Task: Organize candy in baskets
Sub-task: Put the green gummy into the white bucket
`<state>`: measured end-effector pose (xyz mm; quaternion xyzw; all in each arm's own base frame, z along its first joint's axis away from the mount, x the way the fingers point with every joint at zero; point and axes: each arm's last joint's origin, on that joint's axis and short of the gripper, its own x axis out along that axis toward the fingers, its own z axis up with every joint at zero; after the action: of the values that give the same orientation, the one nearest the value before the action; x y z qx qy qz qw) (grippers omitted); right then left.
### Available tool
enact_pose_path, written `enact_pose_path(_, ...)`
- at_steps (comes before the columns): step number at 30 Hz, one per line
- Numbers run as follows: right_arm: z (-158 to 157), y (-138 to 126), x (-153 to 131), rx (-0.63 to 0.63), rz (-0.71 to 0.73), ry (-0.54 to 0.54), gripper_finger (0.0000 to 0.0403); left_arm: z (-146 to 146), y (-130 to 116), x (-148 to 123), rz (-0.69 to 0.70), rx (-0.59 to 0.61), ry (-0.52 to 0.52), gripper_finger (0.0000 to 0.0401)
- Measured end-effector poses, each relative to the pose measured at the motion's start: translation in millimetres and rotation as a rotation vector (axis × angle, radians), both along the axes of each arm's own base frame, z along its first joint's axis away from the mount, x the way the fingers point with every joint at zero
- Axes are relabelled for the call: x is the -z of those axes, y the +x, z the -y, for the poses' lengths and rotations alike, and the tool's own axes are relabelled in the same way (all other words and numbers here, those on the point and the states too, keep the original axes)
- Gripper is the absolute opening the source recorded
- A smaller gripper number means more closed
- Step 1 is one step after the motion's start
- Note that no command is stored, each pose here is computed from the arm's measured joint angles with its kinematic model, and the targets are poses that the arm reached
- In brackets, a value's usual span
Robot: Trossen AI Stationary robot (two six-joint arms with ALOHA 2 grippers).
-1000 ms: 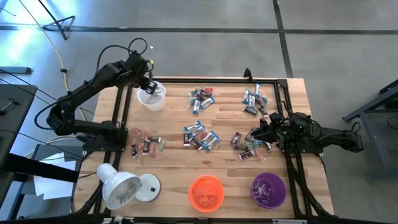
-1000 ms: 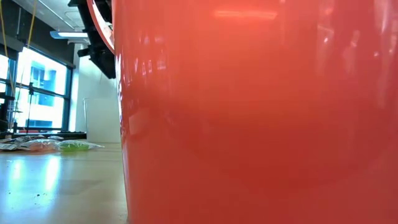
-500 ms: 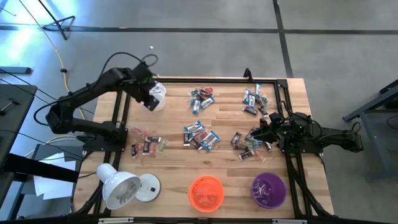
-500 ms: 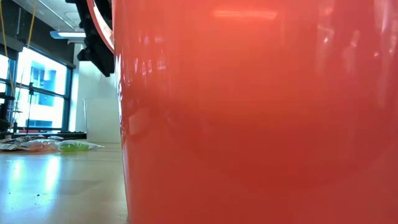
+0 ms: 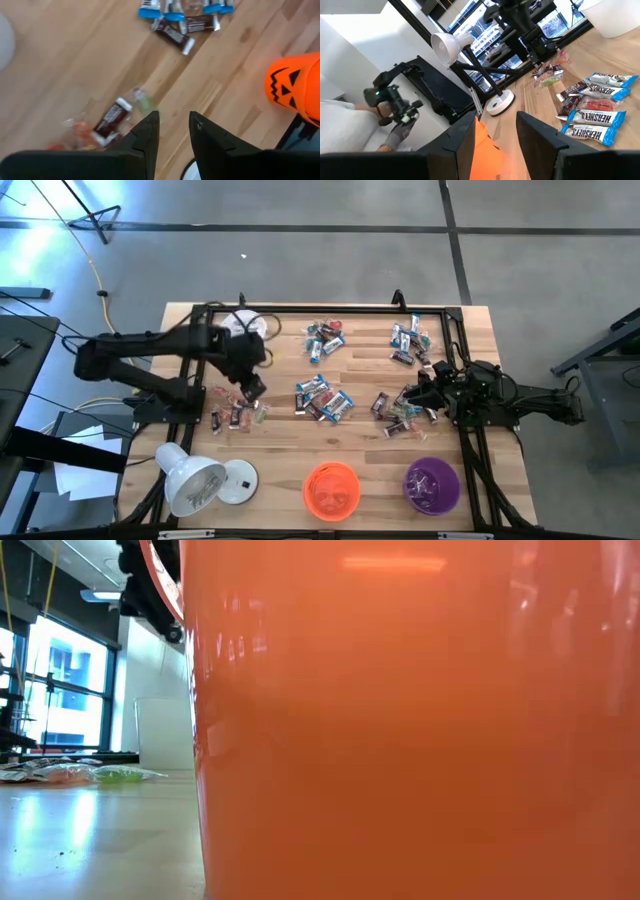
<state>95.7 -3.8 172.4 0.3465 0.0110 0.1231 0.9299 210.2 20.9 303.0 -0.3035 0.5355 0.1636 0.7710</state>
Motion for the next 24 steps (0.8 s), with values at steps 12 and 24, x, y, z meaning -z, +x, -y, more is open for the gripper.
enact_pose_path(12,0,0,0,0.000,0.000,0.000,0.0138,60,37,43,-0.200,-0.100,0.031,0.0092)
enact_pose_path(24,0,0,0,0.000,0.000,0.000,0.0138,80,52,93,-0.427,-0.175,0.284,0.0092)
